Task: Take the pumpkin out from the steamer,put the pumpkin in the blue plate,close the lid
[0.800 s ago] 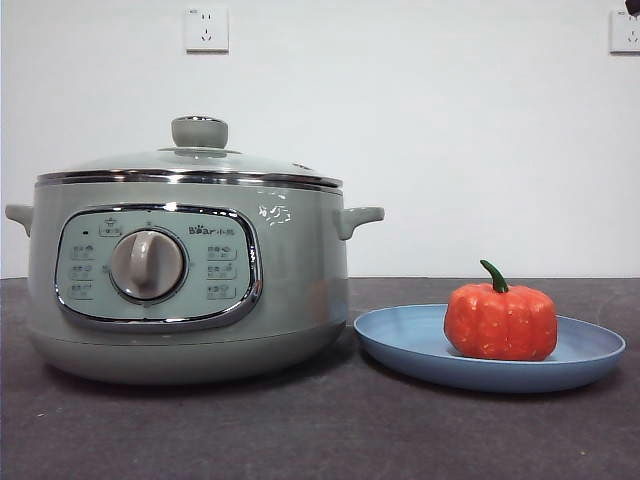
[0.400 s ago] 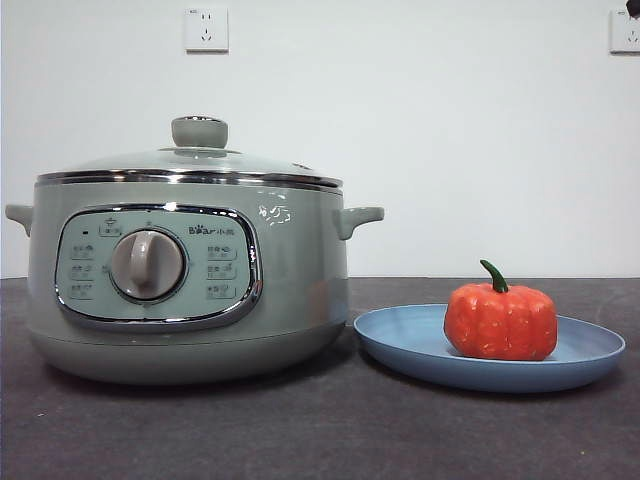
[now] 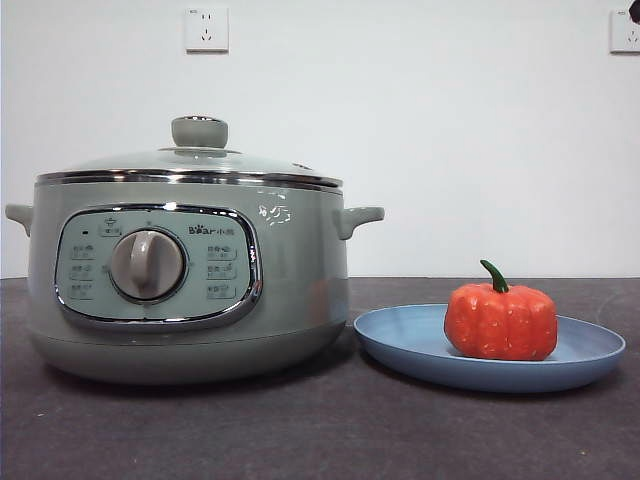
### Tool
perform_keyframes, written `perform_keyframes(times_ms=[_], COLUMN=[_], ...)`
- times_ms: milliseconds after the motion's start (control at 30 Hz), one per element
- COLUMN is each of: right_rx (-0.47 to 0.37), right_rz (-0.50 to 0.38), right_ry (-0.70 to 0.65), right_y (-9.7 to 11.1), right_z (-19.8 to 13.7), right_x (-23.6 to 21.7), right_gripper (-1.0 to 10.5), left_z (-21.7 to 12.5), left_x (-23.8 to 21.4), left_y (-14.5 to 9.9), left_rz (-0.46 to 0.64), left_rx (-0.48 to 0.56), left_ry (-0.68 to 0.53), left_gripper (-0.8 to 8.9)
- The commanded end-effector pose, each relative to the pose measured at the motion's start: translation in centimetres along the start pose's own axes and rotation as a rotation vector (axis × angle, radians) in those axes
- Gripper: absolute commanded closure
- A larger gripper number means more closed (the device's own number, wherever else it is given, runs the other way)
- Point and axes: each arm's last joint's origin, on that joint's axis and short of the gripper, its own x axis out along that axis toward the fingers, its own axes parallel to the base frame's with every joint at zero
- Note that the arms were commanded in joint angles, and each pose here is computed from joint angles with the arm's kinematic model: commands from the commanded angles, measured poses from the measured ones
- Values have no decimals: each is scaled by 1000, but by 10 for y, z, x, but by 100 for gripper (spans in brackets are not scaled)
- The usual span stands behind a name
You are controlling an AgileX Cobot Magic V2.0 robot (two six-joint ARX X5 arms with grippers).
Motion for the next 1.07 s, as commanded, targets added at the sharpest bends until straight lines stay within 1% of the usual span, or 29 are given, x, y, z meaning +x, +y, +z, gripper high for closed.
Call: perform_keyframes(times_ms=[33, 300, 333, 367, 467, 533, 633, 700, 800, 900, 1000, 1067], right_rx=[5, 0, -46, -71, -79, -67, -23, 6, 20, 28, 35, 39], right_rz=[-3, -3, -5, -6, -52, -83, -150, -175, -179, -186, -168, -177], right_ry=[1, 1, 0, -2, -35, -59, -99, -128, -164, -168, -163, -162], right_y=[0, 0, 0, -1, -6, -10, -17, -21, -25, -29, -31, -32], right_z=[-1, -1, -2, -2, -5, -13, -33, -49, -76, -102, -123, -132], right_x=[1, 1, 0, -2, -13, -17, -18, -14, -4, 6, 15, 18], right_gripper=[963, 963, 963, 963, 963, 963, 963, 963, 963, 963, 963, 963], left_z=[-5, -5, -5, -5, -5, -5, -5, -5, -5, -5, -5, -5], left_x=[2, 2, 2, 2, 2, 2, 2, 2, 2, 2, 2, 2], left_y=[0, 0, 0, 0, 0, 0, 0, 0, 0, 0, 0, 0], left_rz=[3, 3, 3, 3, 3, 4, 4, 3, 4, 4, 3, 4], left_rx=[-7, -7, -7, -7, -7, -7, -7, -7, -7, -7, -7, -7], left_ry=[9, 9, 9, 9, 9, 9, 9, 9, 9, 9, 9, 9], left_gripper=[817, 817, 817, 817, 817, 817, 817, 817, 817, 817, 817, 817])
